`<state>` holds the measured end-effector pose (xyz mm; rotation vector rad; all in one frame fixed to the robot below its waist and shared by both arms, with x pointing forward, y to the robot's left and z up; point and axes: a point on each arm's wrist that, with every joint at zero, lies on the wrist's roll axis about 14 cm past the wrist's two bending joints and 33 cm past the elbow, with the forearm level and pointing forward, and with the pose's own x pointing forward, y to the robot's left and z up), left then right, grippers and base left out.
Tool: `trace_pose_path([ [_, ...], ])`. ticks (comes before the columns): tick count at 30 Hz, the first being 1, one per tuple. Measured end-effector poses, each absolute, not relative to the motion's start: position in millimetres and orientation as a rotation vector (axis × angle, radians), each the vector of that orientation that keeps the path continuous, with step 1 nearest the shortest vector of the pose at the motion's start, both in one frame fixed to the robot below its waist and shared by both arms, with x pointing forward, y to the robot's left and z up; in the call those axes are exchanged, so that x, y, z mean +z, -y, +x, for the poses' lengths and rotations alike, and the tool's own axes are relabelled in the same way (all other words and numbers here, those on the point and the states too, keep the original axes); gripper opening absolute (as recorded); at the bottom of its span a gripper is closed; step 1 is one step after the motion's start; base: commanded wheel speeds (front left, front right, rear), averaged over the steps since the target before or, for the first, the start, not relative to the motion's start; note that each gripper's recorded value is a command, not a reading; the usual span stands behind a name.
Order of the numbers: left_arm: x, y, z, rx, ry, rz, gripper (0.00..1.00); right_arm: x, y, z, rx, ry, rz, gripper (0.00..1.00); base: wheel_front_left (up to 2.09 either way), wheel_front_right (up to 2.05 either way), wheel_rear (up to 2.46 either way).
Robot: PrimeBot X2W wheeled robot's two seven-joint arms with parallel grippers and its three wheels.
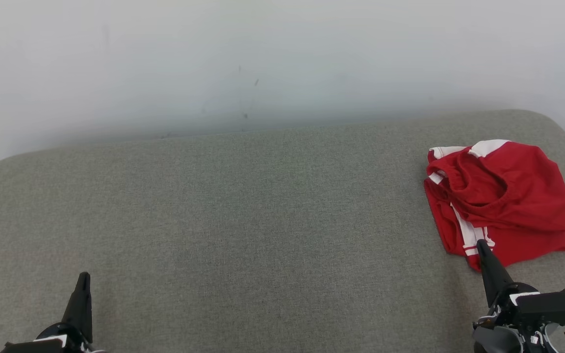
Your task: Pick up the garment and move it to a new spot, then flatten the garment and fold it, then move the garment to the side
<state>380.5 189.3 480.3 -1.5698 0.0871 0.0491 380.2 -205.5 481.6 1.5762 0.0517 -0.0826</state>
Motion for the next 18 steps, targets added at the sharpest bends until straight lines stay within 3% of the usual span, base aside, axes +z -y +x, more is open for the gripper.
trace_pose_path([
  [18, 480.4, -189.3, 380.6, 0.049, -0.087, -1.57, 0.0, 481.6, 205.5, 380.2, -0.082, -0.052, 1.576, 0.0, 0.0, 0.0, 0.0],
])
